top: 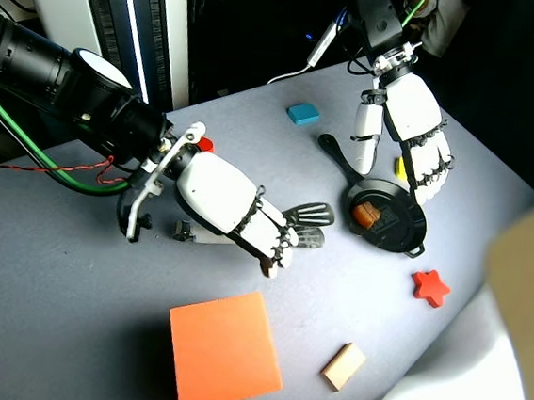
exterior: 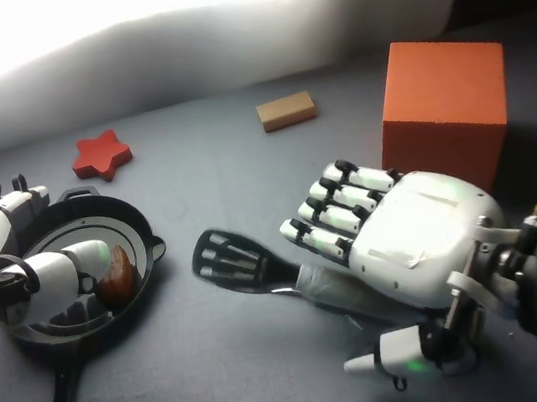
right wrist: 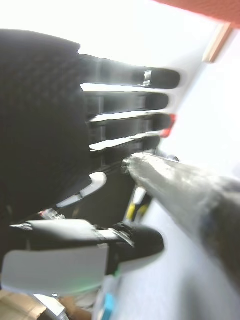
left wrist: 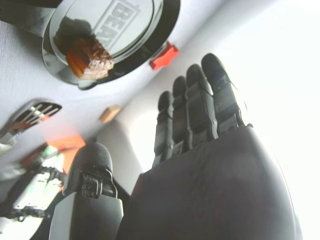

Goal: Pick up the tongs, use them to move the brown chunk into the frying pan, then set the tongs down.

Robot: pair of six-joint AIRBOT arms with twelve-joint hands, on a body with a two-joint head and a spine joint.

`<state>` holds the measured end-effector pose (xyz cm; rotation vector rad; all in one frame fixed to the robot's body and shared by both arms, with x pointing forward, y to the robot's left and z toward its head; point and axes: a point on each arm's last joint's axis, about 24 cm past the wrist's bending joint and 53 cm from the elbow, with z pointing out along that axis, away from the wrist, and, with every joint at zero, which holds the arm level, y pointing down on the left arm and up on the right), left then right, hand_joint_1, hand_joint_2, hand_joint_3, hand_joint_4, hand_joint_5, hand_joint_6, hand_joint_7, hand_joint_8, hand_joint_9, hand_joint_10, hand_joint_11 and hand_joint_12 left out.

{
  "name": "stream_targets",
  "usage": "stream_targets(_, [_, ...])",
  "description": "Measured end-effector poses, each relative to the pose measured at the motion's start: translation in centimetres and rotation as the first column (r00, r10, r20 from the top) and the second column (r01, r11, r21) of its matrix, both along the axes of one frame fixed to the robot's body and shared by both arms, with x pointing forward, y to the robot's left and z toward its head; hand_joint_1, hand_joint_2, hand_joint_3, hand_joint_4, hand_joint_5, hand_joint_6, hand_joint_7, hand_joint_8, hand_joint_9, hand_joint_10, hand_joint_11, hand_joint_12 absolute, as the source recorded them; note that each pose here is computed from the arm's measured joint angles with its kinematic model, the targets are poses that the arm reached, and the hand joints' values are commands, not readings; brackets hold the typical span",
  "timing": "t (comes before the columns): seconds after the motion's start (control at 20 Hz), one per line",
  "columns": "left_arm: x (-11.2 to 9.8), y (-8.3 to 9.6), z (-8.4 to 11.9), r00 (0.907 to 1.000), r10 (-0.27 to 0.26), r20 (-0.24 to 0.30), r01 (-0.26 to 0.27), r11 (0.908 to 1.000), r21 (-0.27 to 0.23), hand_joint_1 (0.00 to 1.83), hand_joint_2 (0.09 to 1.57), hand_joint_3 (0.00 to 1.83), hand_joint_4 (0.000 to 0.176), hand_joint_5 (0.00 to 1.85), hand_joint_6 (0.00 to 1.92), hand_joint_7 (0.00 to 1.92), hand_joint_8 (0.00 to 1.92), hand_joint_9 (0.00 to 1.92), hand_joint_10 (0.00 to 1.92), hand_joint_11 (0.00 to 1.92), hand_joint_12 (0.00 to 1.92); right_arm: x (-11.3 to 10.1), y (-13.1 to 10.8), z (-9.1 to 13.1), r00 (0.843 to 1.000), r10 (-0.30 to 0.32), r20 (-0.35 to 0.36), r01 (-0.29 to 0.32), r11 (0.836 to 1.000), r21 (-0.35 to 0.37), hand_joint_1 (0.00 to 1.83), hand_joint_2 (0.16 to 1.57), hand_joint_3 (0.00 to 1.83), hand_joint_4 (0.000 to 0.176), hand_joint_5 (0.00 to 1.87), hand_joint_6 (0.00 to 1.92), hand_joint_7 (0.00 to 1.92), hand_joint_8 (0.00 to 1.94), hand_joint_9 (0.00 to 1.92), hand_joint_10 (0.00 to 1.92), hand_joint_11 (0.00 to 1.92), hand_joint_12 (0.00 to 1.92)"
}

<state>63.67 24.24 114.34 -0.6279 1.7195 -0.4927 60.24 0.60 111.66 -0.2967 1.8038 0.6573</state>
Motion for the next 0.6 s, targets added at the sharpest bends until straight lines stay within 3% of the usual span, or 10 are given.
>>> stream_targets(0.15, [0.0,-0.1,0.1,1.0000,-0.004,0.004,0.004,1.0000,0.003,0.01,1.31,0.00,0.023,0.15,0.00,0.18,0.00,0.16,0.00,0.00,0.50,-1.1,-0.4,0.8,1.000,0.006,0.004,-0.006,1.000,0.001,0.25,0.95,0.00,0.000,0.00,0.00,0.00,0.00,0.00,0.00,0.00,0.00])
stream_targets(0.25, [0.0,-0.1,0.1,1.0000,-0.006,0.006,0.006,1.0000,0.003,0.01,1.30,0.00,0.027,0.17,0.01,0.19,0.00,0.18,0.01,0.00,0.58,-1.6,-0.7,1.2,1.000,0.009,0.005,-0.009,1.000,0.001,0.22,0.94,0.00,0.000,0.00,0.00,0.00,0.00,0.00,0.00,0.00,0.00])
stream_targets(0.45, [0.4,-0.6,1.1,0.9994,-0.012,0.032,0.012,0.9998,-0.013,0.04,1.31,0.00,0.016,0.15,0.00,0.16,0.00,0.15,0.00,0.00,0.44,-2.4,-2.2,3.1,1.000,-0.016,0.022,0.016,1.000,-0.008,0.13,0.97,0.00,0.000,0.00,0.00,0.00,0.00,0.00,0.00,0.00,0.00])
stream_targets(0.6, [0.8,-0.9,2.2,0.9983,-0.012,0.057,0.014,0.9994,-0.031,0.07,1.32,0.00,0.011,0.15,0.01,0.17,0.00,0.16,0.00,0.00,0.41,-2.3,-4.9,3.9,0.991,-0.119,-0.065,0.119,0.993,-0.006,0.16,1.03,0.01,0.000,0.18,0.05,0.25,0.03,0.20,0.08,0.00,0.66])
